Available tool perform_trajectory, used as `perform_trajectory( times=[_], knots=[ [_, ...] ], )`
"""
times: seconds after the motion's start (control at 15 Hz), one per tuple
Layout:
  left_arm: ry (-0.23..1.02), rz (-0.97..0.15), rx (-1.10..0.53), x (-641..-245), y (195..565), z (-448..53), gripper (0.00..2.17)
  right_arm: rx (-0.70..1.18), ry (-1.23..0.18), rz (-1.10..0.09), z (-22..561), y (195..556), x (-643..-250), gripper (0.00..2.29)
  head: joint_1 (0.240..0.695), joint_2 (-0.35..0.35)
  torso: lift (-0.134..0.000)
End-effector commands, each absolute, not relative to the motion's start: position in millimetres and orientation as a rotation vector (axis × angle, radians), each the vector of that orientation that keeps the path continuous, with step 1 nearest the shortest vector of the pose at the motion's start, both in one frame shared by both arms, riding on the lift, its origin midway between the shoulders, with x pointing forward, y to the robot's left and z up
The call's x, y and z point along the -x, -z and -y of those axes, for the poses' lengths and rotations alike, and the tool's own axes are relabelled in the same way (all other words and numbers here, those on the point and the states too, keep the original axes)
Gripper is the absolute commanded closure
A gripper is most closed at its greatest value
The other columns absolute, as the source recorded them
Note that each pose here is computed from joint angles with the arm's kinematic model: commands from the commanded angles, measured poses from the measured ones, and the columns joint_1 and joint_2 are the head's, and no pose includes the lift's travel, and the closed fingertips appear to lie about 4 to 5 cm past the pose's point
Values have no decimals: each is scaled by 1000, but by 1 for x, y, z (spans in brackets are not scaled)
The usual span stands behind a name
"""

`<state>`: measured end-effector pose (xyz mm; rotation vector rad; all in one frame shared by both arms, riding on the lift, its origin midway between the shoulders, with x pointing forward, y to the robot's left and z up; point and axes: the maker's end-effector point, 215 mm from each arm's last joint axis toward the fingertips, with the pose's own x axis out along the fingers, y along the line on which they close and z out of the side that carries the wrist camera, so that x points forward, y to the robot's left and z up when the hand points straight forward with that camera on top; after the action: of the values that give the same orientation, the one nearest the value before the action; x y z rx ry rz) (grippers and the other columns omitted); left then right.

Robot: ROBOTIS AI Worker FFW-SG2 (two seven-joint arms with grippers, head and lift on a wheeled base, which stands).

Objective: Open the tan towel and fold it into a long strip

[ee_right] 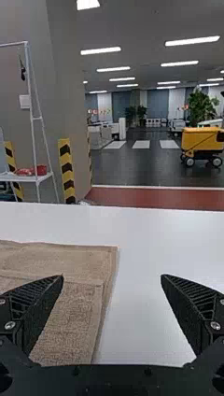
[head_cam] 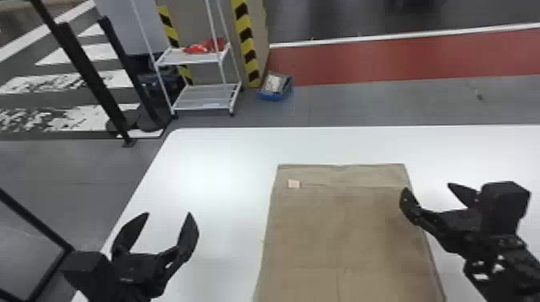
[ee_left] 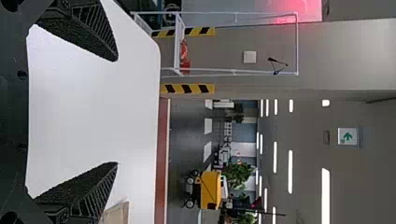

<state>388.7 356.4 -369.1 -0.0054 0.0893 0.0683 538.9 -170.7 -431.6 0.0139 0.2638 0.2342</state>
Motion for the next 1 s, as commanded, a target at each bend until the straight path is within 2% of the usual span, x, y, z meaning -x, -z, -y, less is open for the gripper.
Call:
perform_trajectory(
  times=[0.0, 0.6, 0.67, 0.93],
  knots=[
    [-66, -103, 18, -393, 376, -351, 80, -14, -261, -283, 164, 439, -552, 144, 695, 221, -121],
    [-55, -110, 30, -397, 380, -343, 80, 13, -366, -352, 129, 472, -554, 340, 695, 244, -121],
    [-55, -110, 30, -397, 380, -343, 80, 12, -366, -354, 129, 473, -553, 407, 695, 245, -121],
    [-52, -110, 30, -397, 380, -342, 80, 3, -370, -346, 126, 472, -550, 410, 695, 249, -121]
  ],
)
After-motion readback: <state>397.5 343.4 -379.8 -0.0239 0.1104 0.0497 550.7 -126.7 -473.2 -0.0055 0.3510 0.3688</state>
